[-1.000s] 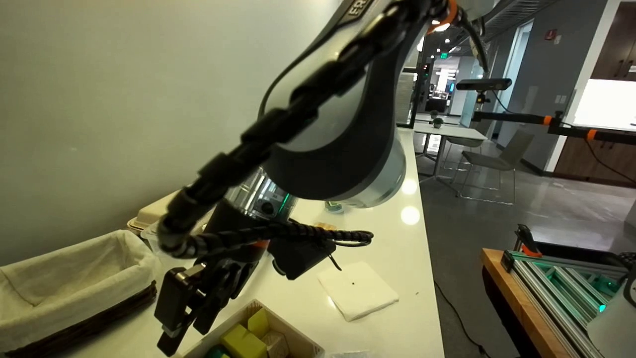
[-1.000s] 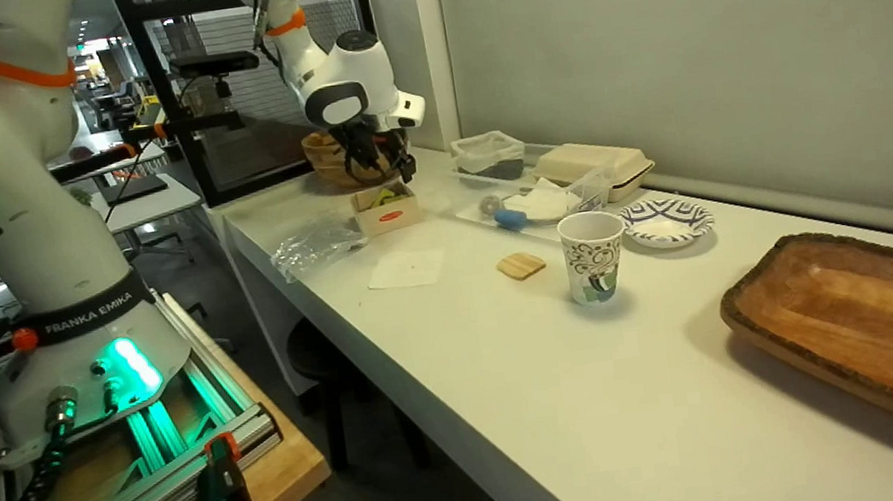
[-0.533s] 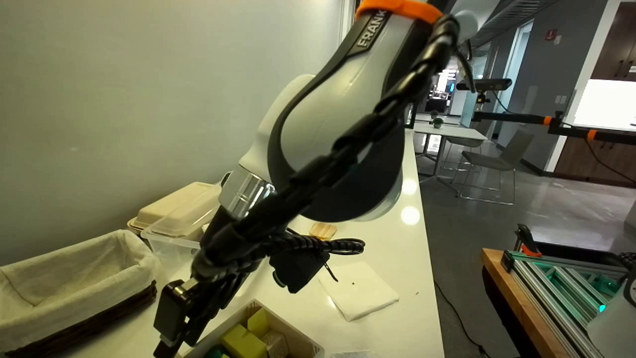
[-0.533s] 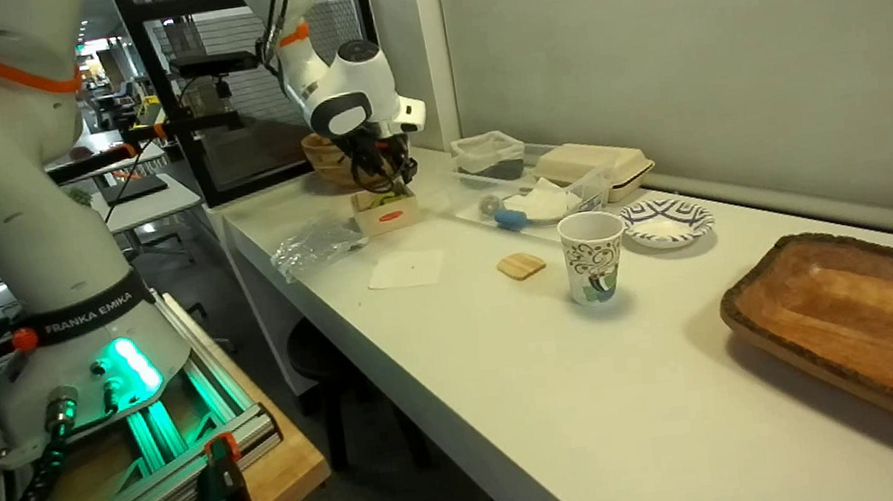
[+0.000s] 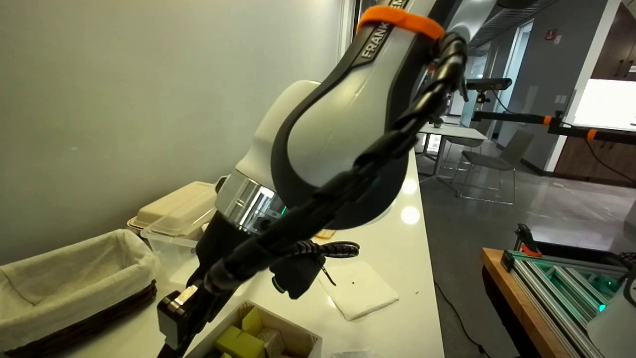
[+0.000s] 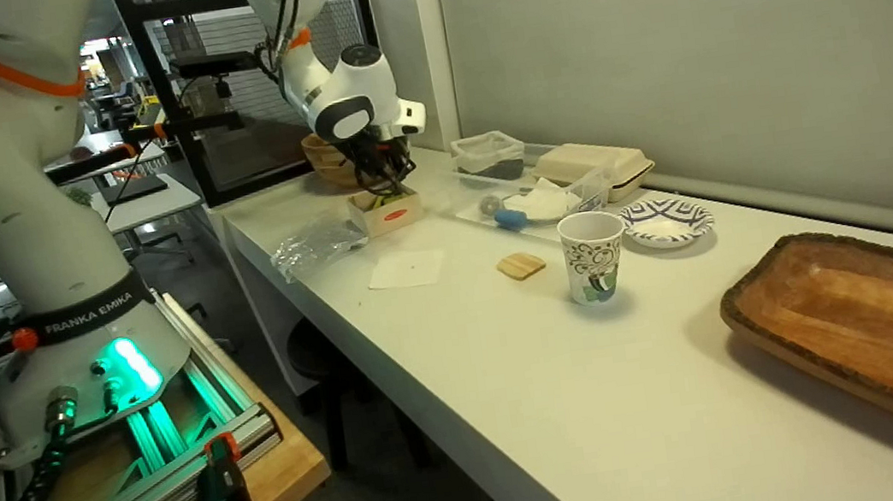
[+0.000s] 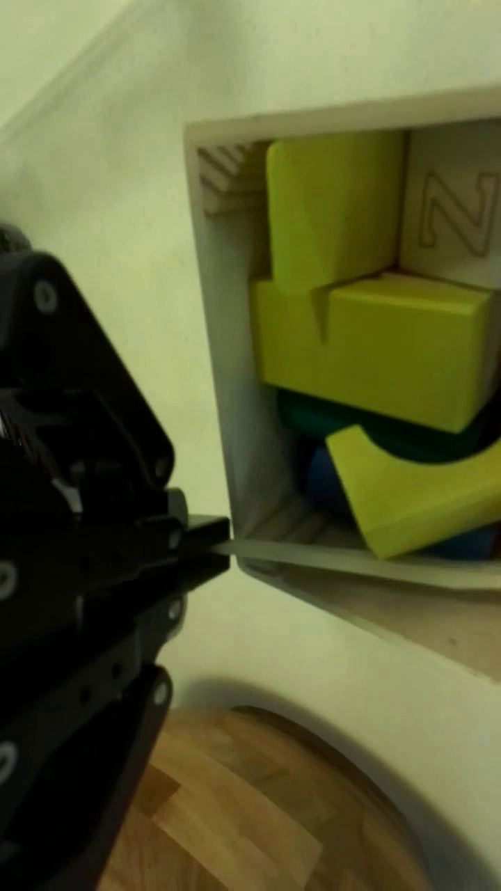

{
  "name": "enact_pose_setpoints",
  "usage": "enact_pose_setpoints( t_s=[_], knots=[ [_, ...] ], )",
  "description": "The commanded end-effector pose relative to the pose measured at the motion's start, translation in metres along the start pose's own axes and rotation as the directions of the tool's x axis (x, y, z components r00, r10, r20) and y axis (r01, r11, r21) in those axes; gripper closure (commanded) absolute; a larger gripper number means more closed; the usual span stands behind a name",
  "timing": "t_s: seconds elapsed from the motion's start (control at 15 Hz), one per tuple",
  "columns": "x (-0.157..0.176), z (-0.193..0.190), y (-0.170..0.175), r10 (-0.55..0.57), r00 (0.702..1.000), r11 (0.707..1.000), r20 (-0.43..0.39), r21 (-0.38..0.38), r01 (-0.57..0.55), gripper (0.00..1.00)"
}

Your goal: Remove the paper towel and the spoon from the box

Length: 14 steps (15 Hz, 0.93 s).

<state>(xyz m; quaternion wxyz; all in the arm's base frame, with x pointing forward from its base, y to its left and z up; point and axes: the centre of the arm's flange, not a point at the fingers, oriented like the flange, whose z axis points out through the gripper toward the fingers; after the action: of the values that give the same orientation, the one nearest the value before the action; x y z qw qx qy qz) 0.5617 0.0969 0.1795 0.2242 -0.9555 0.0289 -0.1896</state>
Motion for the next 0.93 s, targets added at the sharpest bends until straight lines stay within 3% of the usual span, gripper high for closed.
enact_pose_setpoints(
  t_s=[0.0,0.53,0.87],
  knots=[
    [0.0,-0.002,-0.007,-0.001,1.0,0.999,-0.012,0.032,0.001,0.99],
    [0.004,-0.039,-0.033,0.052,0.999,0.999,-0.006,0.011,-0.052,0.99],
    [0.001,-0.086,-0.041,0.123,0.991,0.992,-0.057,-0.021,-0.124,0.99]
  ],
)
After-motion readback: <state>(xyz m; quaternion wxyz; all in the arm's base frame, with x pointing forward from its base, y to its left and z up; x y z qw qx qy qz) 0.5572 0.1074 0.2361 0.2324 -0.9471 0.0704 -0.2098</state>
